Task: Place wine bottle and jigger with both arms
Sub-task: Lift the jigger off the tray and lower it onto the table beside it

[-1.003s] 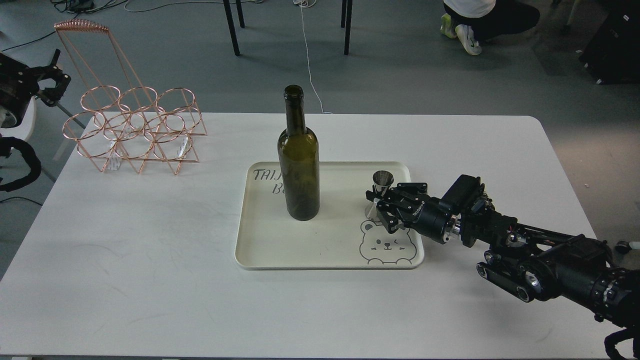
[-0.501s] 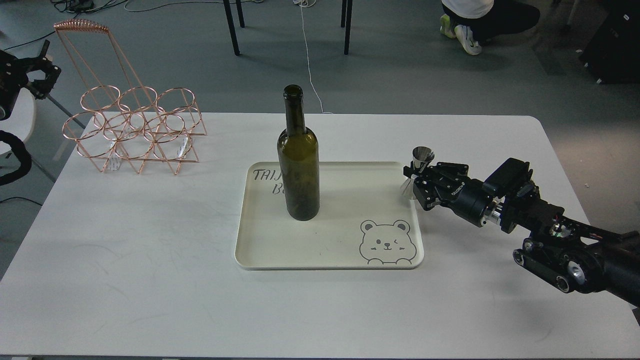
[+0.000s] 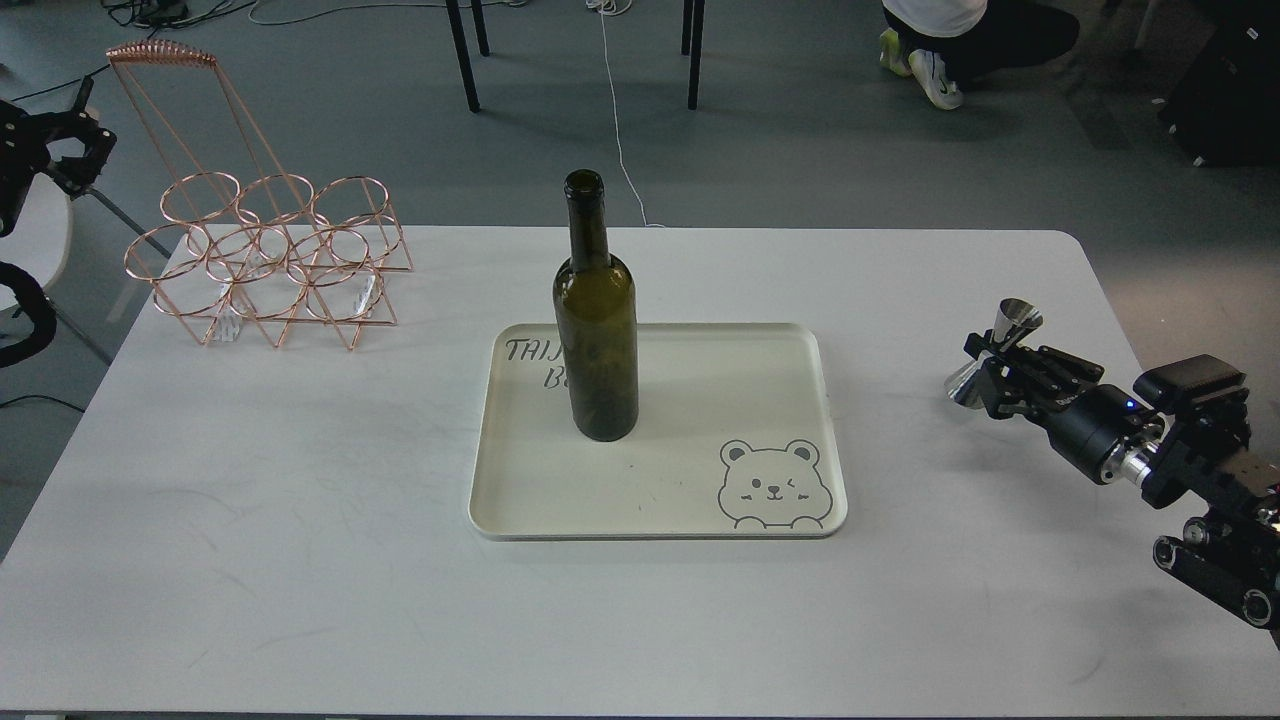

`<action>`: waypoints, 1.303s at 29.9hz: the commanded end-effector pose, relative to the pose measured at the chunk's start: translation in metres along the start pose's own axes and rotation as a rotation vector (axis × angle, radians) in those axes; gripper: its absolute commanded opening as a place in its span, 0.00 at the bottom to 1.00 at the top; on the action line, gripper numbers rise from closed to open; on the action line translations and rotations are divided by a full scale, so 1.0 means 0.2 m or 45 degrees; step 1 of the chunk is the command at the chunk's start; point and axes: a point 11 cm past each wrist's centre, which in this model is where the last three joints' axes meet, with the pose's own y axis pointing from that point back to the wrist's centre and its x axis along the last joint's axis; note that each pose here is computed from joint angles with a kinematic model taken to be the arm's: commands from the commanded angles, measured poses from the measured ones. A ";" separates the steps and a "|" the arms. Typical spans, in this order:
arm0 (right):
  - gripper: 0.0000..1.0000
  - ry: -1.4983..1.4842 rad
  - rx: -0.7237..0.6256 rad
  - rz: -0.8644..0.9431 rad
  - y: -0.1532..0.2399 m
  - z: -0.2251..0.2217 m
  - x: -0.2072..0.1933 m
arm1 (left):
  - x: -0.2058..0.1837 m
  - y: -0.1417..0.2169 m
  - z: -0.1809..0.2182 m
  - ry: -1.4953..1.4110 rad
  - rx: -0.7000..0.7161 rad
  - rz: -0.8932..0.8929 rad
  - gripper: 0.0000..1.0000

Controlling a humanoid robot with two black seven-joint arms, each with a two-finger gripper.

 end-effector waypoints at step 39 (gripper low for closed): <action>0.94 -0.070 -0.076 -0.172 0.49 0.13 -0.10 | 0.01 0.01 0.04 -0.016 -0.011 0.002 0.98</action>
